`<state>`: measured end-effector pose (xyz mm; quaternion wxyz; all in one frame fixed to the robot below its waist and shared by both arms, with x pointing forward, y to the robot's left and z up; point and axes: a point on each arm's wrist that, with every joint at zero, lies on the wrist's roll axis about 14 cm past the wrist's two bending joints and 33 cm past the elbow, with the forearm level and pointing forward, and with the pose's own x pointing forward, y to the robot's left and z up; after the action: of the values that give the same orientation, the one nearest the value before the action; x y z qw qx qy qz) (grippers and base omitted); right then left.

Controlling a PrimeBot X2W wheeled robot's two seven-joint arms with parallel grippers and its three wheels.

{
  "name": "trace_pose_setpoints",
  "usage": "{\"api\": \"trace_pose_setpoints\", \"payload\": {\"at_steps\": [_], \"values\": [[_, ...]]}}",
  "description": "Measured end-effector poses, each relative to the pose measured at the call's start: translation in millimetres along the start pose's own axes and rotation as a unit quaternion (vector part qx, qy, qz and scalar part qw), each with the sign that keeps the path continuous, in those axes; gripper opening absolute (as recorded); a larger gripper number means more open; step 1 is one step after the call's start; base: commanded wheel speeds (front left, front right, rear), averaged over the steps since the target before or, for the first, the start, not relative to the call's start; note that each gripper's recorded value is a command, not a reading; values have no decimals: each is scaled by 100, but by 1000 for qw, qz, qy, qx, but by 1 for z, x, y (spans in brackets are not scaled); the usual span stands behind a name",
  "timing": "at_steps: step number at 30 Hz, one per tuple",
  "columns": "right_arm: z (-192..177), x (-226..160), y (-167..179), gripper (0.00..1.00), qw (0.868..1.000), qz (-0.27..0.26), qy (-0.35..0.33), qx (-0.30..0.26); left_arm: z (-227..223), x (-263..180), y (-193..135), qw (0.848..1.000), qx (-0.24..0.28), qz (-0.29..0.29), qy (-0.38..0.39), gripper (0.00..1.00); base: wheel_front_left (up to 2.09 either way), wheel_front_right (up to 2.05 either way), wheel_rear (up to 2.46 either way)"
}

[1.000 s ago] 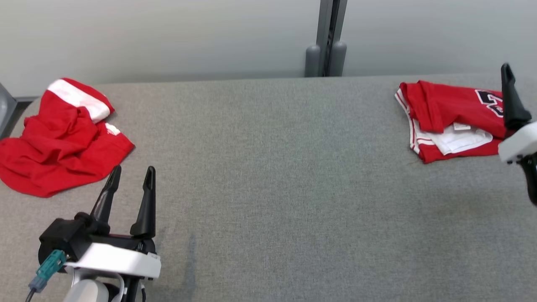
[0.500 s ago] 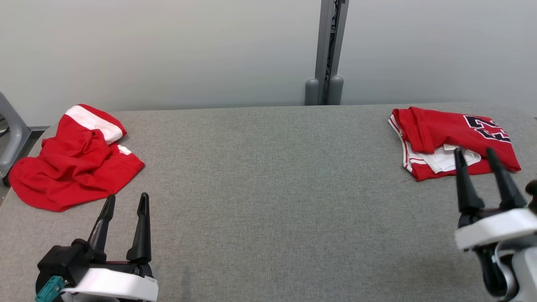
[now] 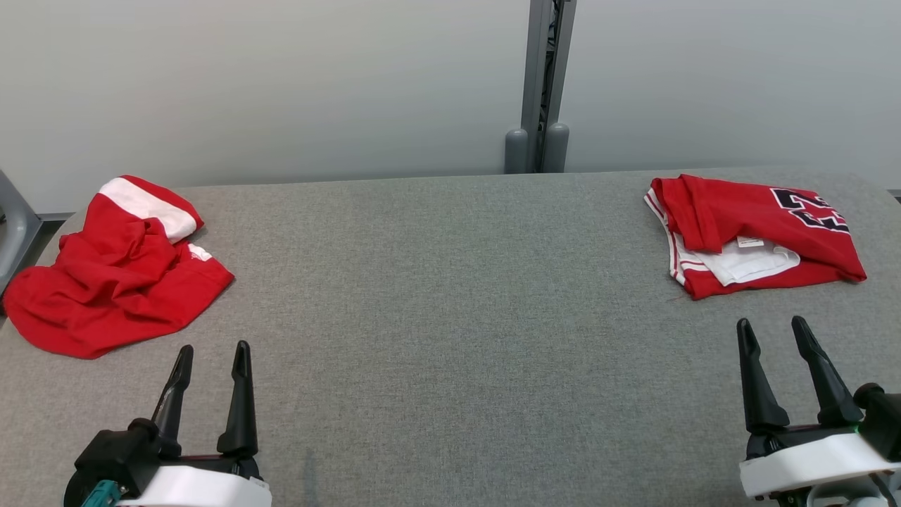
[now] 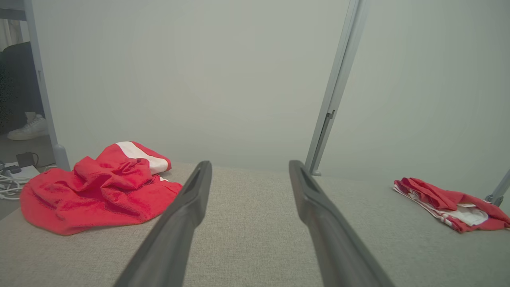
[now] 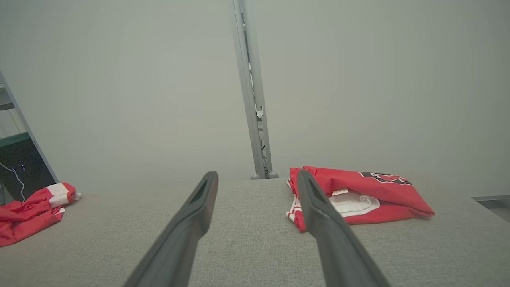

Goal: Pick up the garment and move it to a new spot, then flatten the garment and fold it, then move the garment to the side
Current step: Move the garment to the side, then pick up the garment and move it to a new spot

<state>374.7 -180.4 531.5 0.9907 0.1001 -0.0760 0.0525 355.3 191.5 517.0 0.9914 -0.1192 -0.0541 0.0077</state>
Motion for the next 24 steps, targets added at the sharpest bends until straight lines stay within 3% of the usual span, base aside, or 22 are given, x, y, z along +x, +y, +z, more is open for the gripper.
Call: {"api": "trace_pose_setpoints", "payload": {"at_steps": [24], "values": [[-9,-3,16,100,1000,13,11,-8,-8,-5,-2,1000,2,-5,8,100,0,0,0]]}}
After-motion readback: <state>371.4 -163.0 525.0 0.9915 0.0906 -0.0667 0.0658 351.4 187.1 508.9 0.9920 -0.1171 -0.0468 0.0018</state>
